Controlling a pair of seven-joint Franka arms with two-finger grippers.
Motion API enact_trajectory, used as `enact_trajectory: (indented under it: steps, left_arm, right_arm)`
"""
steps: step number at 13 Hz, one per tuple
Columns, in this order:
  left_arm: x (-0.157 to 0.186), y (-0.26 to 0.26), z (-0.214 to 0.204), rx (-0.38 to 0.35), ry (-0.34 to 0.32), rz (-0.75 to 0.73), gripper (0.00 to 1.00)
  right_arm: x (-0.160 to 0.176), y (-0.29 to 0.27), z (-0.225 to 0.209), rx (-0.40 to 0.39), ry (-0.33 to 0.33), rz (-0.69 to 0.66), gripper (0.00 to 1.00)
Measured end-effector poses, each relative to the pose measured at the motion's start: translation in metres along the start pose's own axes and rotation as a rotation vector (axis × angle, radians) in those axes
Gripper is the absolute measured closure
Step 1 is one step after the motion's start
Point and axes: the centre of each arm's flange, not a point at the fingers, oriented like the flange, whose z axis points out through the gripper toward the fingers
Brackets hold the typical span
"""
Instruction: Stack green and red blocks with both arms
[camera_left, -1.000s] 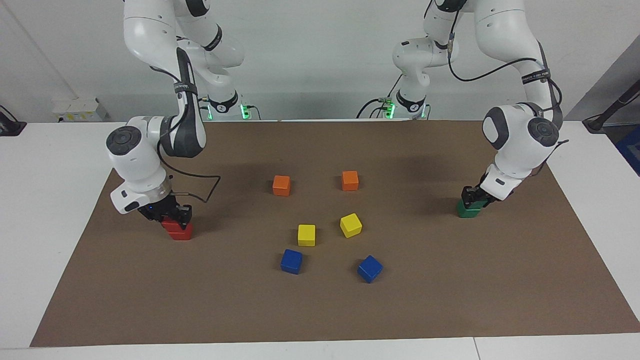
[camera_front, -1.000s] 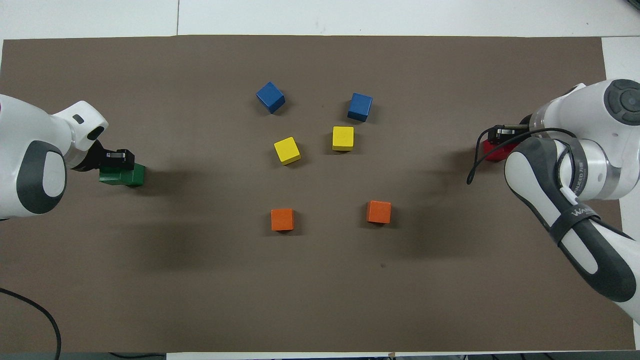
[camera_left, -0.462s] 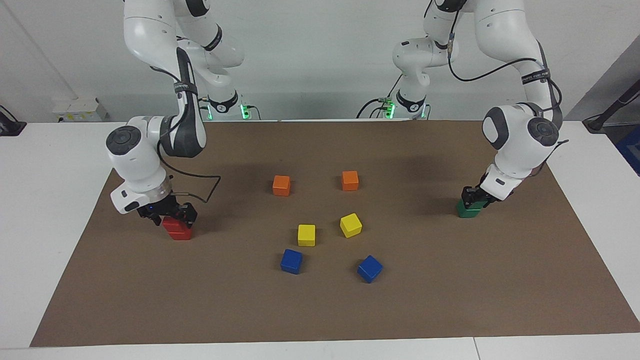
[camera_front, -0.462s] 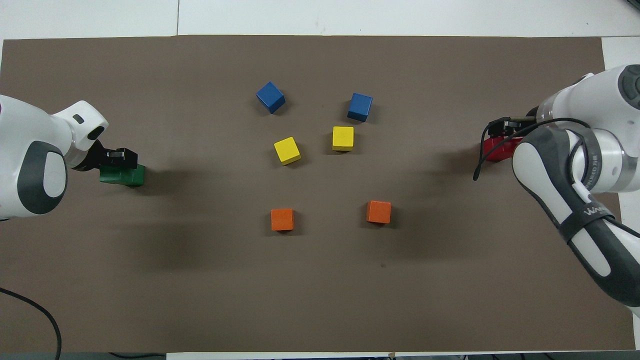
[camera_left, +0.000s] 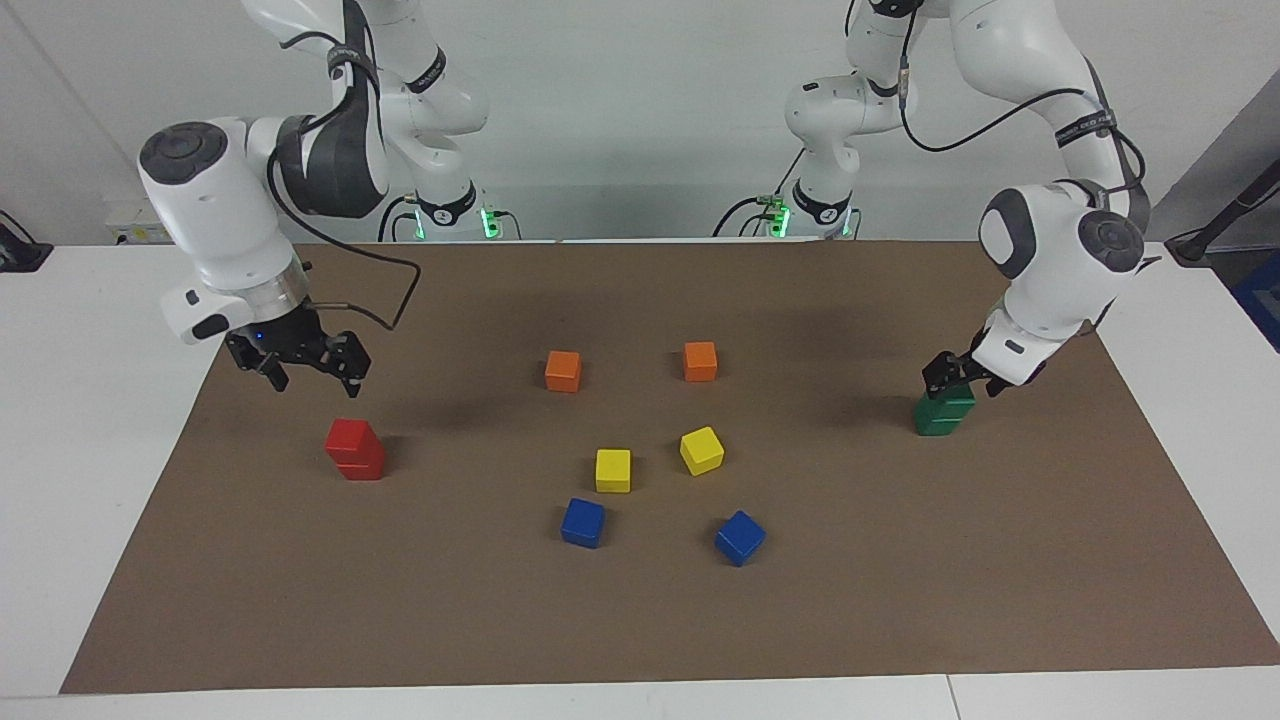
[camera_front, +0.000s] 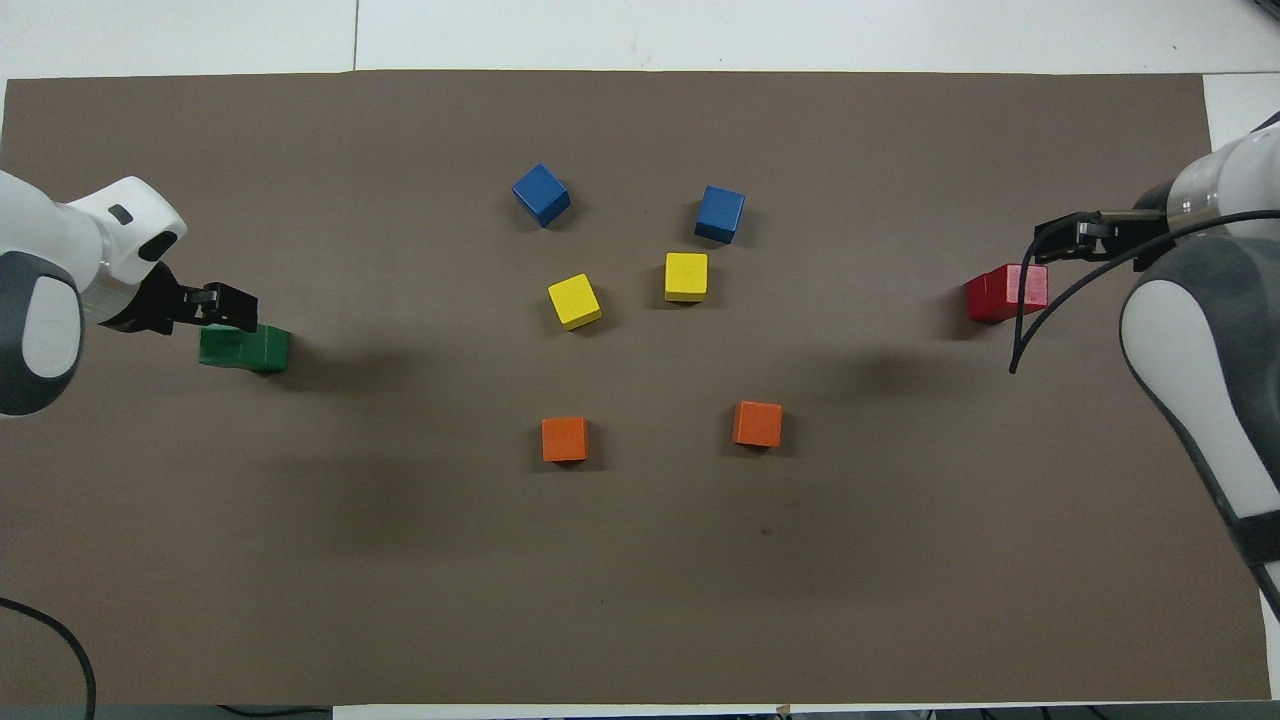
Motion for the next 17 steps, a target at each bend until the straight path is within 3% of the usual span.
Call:
enact_trajectory:
  steps: [3,6,10,17]
  left_arm:
    - [-0.030,0.003,-0.069,0.011,0.017,-0.002,0.00]
    - [-0.057,0.009,-0.110,0.019,0.040,0.003,0.00]
    - [-0.058,0.025,-0.109,0.022,0.030,0.032,0.00]
    - [-0.056,0.040,-0.124,0.021,0.028,0.060,0.00]
  right_arm:
    - [-0.018,-0.001,-0.049,-0.005,-0.040,-0.005,0.00]
    - [-0.030,0.000,-0.080,-0.014,-0.122,-0.005,0.00]
    - [-0.039,-0.005,-0.103,0.001,-0.171,-0.011,0.00]
    - [-0.038,-0.012,-0.111,0.008,-0.156,-0.022,0.00]
